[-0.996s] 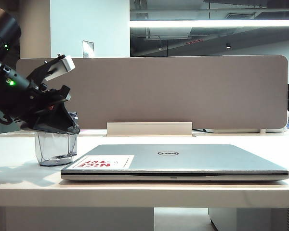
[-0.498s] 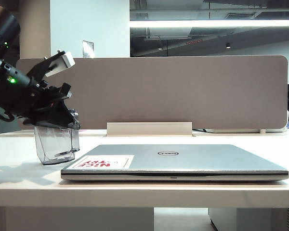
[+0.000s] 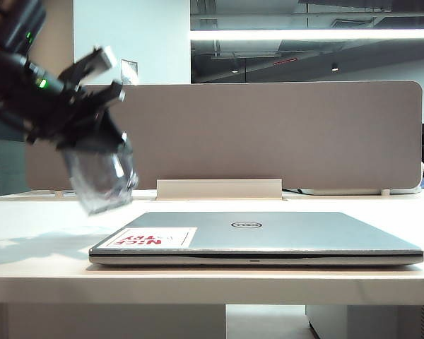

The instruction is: Pick up the water cup and place it on the side of the laptop away from you.

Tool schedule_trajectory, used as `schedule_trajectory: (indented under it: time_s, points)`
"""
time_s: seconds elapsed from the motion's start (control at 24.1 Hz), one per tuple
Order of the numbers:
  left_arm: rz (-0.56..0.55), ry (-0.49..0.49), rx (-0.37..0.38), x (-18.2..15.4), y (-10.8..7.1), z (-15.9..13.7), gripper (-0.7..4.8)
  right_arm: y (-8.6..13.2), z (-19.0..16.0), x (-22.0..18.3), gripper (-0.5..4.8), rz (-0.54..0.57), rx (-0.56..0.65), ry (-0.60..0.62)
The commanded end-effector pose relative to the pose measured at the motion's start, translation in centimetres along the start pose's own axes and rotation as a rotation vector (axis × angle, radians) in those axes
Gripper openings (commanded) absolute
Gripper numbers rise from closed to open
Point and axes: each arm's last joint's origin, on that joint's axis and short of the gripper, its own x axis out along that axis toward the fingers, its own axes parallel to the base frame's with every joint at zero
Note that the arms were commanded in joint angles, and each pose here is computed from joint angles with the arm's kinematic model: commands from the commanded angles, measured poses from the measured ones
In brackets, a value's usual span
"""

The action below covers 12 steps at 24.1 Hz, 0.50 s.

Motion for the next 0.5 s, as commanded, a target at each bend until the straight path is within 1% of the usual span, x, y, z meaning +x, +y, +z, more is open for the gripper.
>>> schedule_trajectory:
  time_s: [0.04, 0.21, 0.29, 0.5]
  points:
    - [0.020, -0.065, 0.023, -0.1, 0.0, 2.2, -0.06, 0.0, -0.1, 0.0, -0.01, -0.001, -0.005, -0.004]
    - [0.036, -0.093, 0.038, 0.1, -0.4, 4.1, -0.06, 0.0, -0.1, 0.0, -0.01, -0.001, -0.005, -0.004]
    - [0.058, -0.110, 0.053, 0.2, -1.0, 5.2, -0.06, 0.0, -0.1, 0.0, -0.01, -0.001, -0.005, -0.004]
    - [0.079, -0.120, 0.084, 1.7, -3.1, 6.0, -0.06, 0.0, -0.1, 0.0, -0.01, -0.001, -0.006, -0.004]
